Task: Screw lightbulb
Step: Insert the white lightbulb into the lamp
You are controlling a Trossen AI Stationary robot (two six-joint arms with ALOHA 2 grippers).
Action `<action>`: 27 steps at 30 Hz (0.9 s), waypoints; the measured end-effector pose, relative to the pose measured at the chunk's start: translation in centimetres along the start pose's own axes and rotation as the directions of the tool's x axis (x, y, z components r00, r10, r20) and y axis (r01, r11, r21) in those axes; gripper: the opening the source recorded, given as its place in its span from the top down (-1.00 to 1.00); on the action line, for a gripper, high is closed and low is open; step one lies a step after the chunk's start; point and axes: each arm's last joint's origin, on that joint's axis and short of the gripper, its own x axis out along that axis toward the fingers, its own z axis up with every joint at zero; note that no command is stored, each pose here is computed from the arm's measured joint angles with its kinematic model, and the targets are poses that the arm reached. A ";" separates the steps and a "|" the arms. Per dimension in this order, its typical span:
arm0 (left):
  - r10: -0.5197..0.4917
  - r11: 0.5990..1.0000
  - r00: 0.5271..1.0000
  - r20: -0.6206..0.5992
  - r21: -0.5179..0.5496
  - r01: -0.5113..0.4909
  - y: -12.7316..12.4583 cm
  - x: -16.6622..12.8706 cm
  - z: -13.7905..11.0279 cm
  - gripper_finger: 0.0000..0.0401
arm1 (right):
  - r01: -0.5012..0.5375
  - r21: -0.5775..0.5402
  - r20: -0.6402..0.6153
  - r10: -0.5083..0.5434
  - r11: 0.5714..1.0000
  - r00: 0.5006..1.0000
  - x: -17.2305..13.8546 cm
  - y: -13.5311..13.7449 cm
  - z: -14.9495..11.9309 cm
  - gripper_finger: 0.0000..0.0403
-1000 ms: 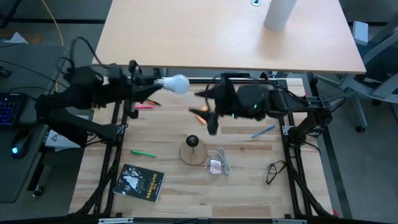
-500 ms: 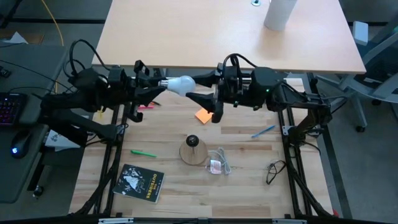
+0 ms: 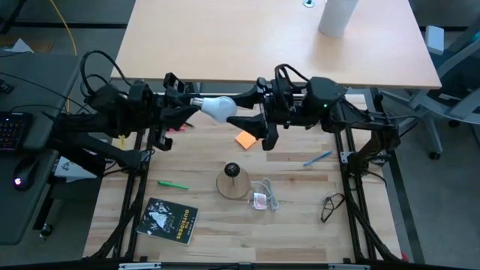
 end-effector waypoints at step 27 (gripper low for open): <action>0.145 0.985 0.988 -0.046 0.098 -0.140 0.7 -2.8 2.1 0.58 | 0.117 0.032 -0.025 -0.116 0.993 0.993 -1.5 -0.2 1.0 -0.48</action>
